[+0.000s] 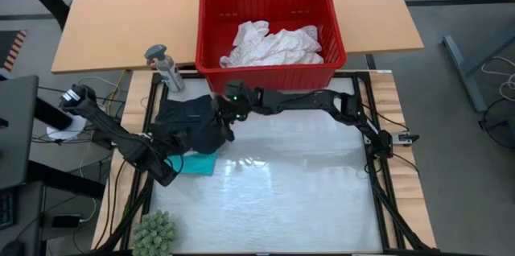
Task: Fold laundry
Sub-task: Stack the folded black shorts on top of the folded white underwear, then fold the white dress
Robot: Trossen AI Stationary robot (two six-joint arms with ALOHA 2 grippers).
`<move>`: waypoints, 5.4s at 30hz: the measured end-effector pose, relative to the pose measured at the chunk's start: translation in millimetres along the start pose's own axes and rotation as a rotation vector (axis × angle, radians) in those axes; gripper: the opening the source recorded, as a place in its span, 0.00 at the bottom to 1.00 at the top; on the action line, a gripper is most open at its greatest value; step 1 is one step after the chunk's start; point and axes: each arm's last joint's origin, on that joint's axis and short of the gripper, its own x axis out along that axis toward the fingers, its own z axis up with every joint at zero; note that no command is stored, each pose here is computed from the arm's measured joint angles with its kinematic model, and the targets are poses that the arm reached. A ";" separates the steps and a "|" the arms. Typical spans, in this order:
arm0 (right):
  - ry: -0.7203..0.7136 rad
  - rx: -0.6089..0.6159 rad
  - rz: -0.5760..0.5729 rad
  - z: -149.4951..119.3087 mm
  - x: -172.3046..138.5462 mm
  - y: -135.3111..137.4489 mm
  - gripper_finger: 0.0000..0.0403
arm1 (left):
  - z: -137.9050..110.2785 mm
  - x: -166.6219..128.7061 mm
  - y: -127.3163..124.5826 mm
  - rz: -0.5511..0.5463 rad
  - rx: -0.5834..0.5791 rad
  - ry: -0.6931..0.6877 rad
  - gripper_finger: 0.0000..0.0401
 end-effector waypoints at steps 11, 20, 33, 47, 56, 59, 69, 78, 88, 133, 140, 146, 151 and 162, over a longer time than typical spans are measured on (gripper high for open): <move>-0.062 -0.057 -0.049 -37.7 31.0 24.9 0.04 | -13.8 5.3 3.9 0.025 -0.006 0.025 0.00; -0.028 0.040 -0.065 -75.4 59.0 5.8 0.05 | -20.6 7.8 2.0 0.033 0.010 0.033 0.00; 0.225 -0.015 -0.012 -110.5 66.4 14.8 0.05 | -21.9 10.4 13.8 0.119 0.090 0.082 0.00; 0.137 -0.060 0.005 -46.5 27.1 18.6 0.09 | -14.8 16.6 25.1 0.109 0.015 0.048 0.00; 0.102 -0.237 -0.047 37.8 -59.5 33.3 0.10 | 25.9 -3.1 -10.5 -0.200 -0.135 -0.251 0.00; 0.093 -0.269 -0.109 61.6 -95.6 35.8 0.10 | 53.0 -14.7 -30.9 -0.218 -0.096 -0.358 0.00; 0.141 -0.258 -0.388 100.9 -202.6 37.6 0.23 | 150.3 -48.4 -131.7 -0.074 0.618 -0.375 0.17; 0.281 -0.228 -0.610 96.4 -261.6 10.1 0.56 | 200.4 -32.1 -199.8 -0.346 0.850 -0.491 0.39; 0.481 -0.138 -0.695 73.3 -317.9 -26.0 0.63 | 251.5 109.7 -252.0 -0.373 0.940 -0.354 0.41; 0.305 0.025 -0.833 91.6 -384.6 19.4 0.63 | 210.8 458.2 -128.1 -0.124 1.060 0.269 0.41; 0.304 0.026 -0.829 91.6 -383.6 19.7 0.63 | 188.6 482.5 -104.0 -0.092 1.034 0.339 0.41; 0.303 0.024 -0.829 91.8 -383.3 19.6 0.63 | 176.7 491.8 -94.6 0.051 1.109 0.316 0.39; 0.300 0.024 -0.838 91.8 -385.3 18.4 0.63 | 182.2 488.9 -98.5 0.050 1.135 0.332 0.12; 0.319 0.058 -0.979 88.4 -404.9 8.1 0.63 | 244.7 440.1 -158.2 0.029 1.050 0.034 0.00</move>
